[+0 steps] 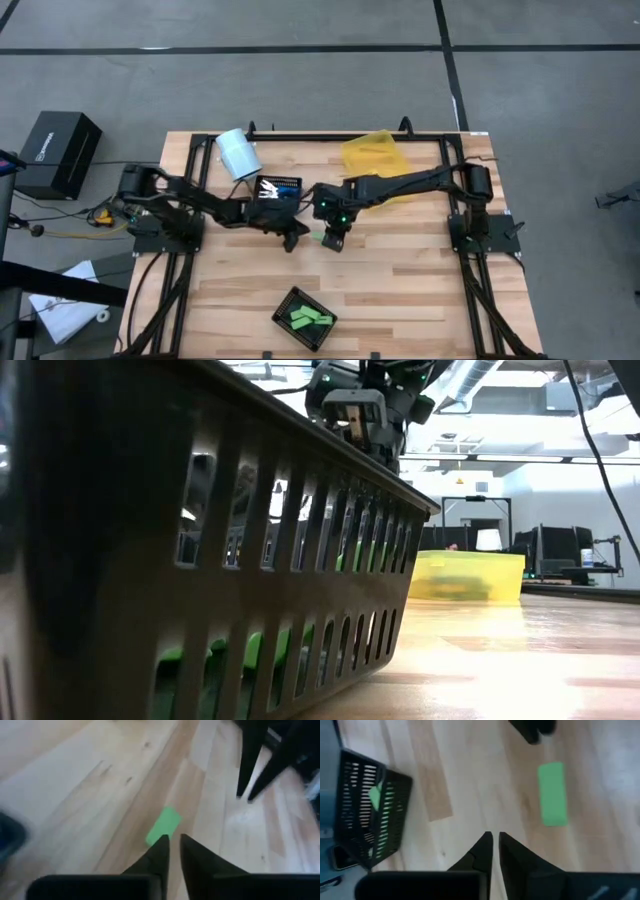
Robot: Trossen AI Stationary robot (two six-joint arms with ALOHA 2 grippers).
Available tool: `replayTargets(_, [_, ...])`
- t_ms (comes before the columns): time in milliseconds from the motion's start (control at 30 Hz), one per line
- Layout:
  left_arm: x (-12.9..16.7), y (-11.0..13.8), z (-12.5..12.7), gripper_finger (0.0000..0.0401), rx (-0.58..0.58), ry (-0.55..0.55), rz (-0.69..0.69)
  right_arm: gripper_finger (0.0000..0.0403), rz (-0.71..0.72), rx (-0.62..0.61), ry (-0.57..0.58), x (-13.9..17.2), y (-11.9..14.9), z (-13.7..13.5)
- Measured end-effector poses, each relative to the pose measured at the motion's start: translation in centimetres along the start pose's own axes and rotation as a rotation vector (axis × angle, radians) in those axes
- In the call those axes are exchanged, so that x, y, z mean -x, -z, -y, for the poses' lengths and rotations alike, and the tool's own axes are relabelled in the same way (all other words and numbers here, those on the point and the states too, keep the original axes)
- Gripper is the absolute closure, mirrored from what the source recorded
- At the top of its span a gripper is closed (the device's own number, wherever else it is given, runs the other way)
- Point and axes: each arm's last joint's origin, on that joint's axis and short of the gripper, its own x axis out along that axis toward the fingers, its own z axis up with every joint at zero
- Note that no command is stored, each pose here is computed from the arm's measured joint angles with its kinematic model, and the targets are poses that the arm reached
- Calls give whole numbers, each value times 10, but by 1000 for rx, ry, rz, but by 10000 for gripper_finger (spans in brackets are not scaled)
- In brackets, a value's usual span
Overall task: Pick & Place School Supplies
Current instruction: Put the green eraser into the bottom black bin
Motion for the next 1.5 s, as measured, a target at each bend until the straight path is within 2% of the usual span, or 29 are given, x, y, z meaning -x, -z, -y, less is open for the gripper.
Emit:
replayTargets(167, [-20, 0, 0, 396, -9, 24, -28, 355, 3, -2, 1, -1, 1, -3])
replayTargets(300, [-32, 7, -3, 395, -20, 33, -83, 349, 4, -8, 6, 0, 0, -1])
replayTargets(433, [-41, 14, -10, 395, 28, 1, -111, 349, 4, -12, 7, 0, 0, 1])
replayTargets(767, [-42, 5, -30, 399, 69, -66, -85, 349, -29, 3, 45, 1, 3, 3])
replayTargets(967, [-42, 4, -33, 400, 70, -71, -79, 349, -49, 8, 85, 5, 4, 14])
replayTargets(1033, [-42, 3, -32, 400, 71, -51, -73, 349, -46, 2, 90, 6, 3, 16])
replayTargets(1300, [-40, -4, -20, 400, 98, 143, -64, 349, -34, 8, 128, 8, 1, 22])
replayTargets(1500, [-40, -4, -22, 400, 69, 127, -62, 349, -27, 7, 134, 9, 0, 24])
